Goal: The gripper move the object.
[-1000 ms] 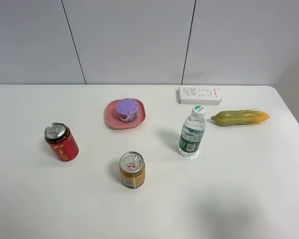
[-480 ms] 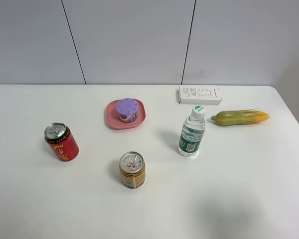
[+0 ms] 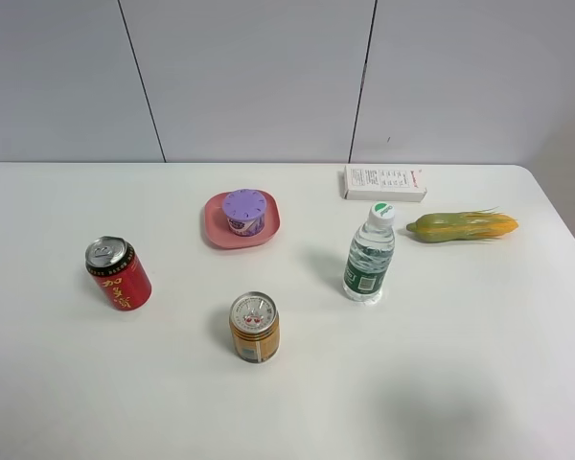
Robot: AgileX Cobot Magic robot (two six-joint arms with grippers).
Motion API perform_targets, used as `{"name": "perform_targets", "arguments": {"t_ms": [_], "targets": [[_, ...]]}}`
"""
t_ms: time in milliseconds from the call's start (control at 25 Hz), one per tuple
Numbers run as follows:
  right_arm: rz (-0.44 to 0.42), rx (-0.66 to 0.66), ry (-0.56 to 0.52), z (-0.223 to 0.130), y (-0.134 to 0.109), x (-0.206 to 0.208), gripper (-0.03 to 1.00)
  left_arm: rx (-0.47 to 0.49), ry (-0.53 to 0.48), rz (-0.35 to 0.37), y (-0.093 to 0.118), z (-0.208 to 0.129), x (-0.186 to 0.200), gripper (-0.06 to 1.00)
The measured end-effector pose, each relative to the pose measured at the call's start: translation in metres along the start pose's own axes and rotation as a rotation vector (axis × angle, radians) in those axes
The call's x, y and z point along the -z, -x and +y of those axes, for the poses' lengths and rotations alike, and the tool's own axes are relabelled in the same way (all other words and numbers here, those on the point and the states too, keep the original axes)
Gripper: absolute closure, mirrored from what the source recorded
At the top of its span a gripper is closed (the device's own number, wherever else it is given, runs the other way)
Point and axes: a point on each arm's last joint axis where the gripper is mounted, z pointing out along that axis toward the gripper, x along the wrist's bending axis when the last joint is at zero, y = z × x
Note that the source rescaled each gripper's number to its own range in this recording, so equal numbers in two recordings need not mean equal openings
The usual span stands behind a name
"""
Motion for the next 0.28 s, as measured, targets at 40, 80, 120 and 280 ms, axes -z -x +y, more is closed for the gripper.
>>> {"name": "perform_targets", "arguments": {"t_ms": [40, 80, 120, 280], "targets": [[0.0, 0.0, 0.0, 0.0, 0.0, 0.0, -0.03, 0.0, 0.0, 0.0, 0.0, 0.0, 0.0, -0.06], [0.0, 0.0, 0.0, 0.0, 0.0, 0.0, -0.03, 0.0, 0.0, 0.0, 0.0, 0.0, 0.0, -0.06], [0.0, 0.0, 0.0, 0.0, 0.0, 0.0, -0.03, 0.0, 0.0, 0.0, 0.0, 0.0, 0.0, -0.06], [0.0, 0.0, 0.0, 0.0, 0.0, 0.0, -0.03, 0.001, 0.0, 0.0, 0.0, 0.0, 0.0, -0.06]]}}
